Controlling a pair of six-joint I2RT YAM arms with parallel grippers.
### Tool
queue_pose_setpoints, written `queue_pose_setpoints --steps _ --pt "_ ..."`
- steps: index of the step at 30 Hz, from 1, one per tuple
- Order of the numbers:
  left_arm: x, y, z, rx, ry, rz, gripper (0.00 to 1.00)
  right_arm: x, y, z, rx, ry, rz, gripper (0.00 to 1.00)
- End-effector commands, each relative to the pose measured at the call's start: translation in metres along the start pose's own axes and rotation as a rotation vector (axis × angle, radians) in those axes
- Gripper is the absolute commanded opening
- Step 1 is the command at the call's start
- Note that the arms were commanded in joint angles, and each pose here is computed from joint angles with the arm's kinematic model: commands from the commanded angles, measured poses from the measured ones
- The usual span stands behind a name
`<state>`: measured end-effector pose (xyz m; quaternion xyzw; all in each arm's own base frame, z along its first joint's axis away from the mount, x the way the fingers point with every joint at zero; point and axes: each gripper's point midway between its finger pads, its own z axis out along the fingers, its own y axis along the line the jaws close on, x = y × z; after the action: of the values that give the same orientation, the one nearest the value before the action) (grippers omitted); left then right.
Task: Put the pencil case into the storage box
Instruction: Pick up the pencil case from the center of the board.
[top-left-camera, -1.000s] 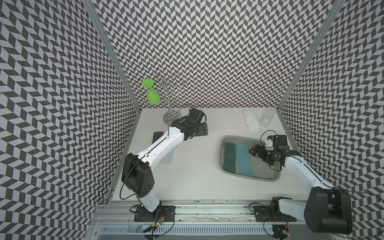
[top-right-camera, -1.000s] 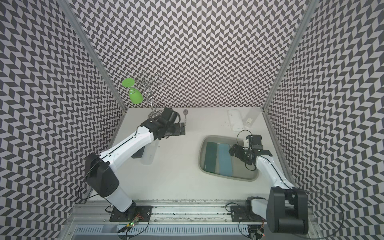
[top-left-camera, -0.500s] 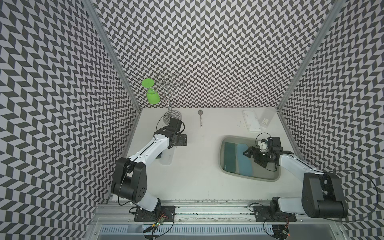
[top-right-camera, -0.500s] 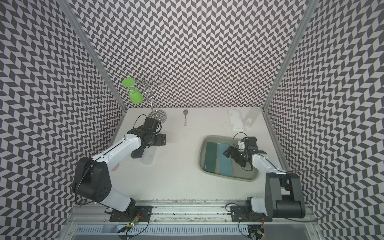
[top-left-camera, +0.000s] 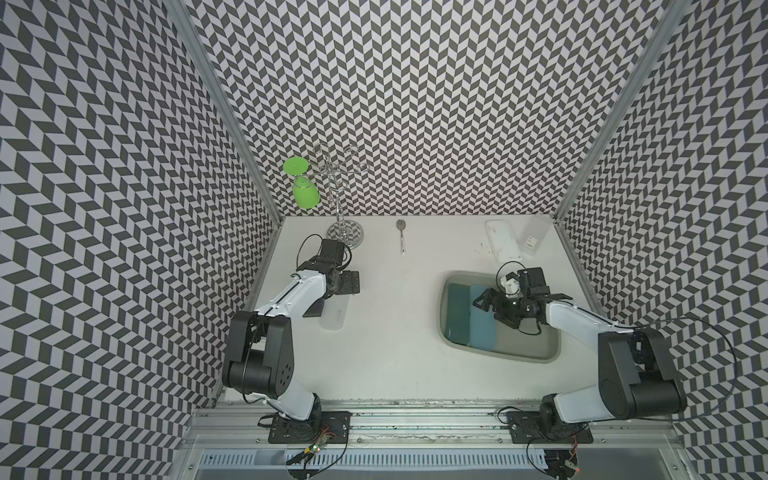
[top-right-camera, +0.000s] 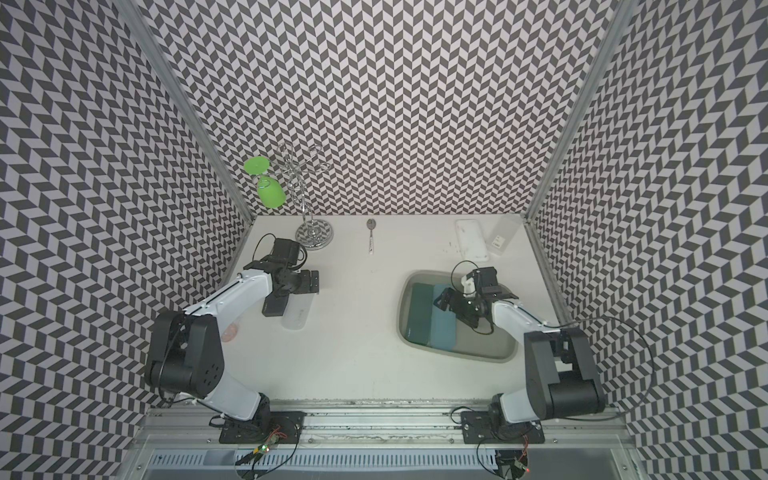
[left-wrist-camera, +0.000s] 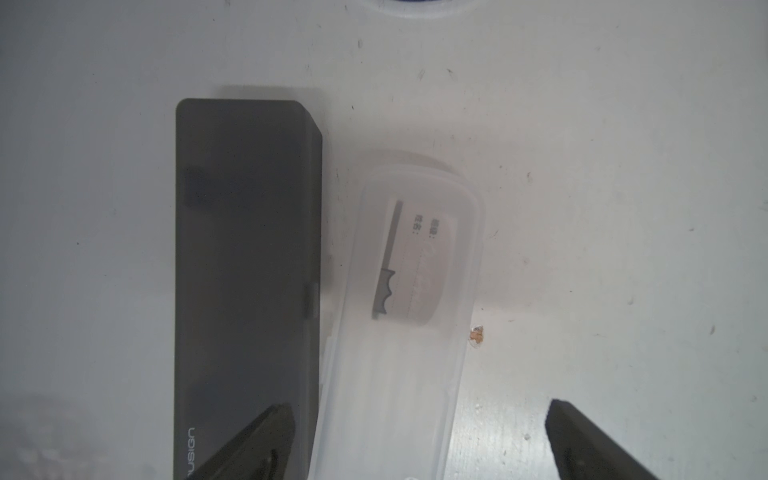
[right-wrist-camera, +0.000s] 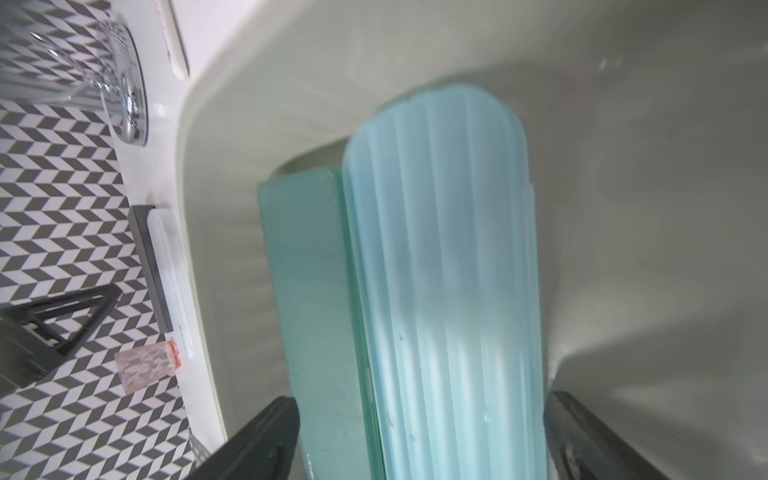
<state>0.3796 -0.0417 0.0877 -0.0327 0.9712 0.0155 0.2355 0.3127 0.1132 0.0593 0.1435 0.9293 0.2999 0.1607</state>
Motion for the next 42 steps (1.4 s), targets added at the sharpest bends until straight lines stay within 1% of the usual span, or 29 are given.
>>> queue_pose_setpoints --steps 1,8,17,21,25,28,31,35,42 --pt "0.0 0.0 0.014 0.01 0.007 0.034 1.0 -0.012 0.007 -0.005 0.01 -0.03 -0.035 0.96" --pt "0.006 0.004 0.038 0.005 0.049 0.064 1.0 -0.013 0.008 -0.007 0.019 -0.031 -0.04 0.96" --pt "0.035 0.001 0.06 0.05 0.127 0.049 1.0 -0.023 0.011 -0.01 0.031 -0.05 -0.044 0.96" --pt "0.047 -0.003 0.066 0.08 0.161 0.034 1.0 -0.027 0.012 -0.01 0.033 -0.056 -0.046 0.96" --pt "0.049 -0.013 0.064 0.121 0.17 0.018 0.99 -0.03 0.012 -0.012 0.041 -0.067 -0.049 0.96" --pt "0.049 -0.02 0.06 0.135 0.166 0.018 0.96 -0.033 0.013 -0.014 0.045 -0.075 -0.05 0.96" --pt "0.048 -0.025 0.056 0.135 0.165 0.023 0.91 -0.036 0.013 -0.016 0.047 -0.083 -0.049 0.96" --pt "0.044 -0.028 0.05 0.134 0.154 0.022 0.8 -0.04 0.015 -0.02 0.049 -0.098 -0.052 0.97" --pt "0.037 -0.031 0.042 0.119 0.138 0.034 0.76 -0.046 0.016 -0.03 0.052 -0.127 -0.052 0.97"
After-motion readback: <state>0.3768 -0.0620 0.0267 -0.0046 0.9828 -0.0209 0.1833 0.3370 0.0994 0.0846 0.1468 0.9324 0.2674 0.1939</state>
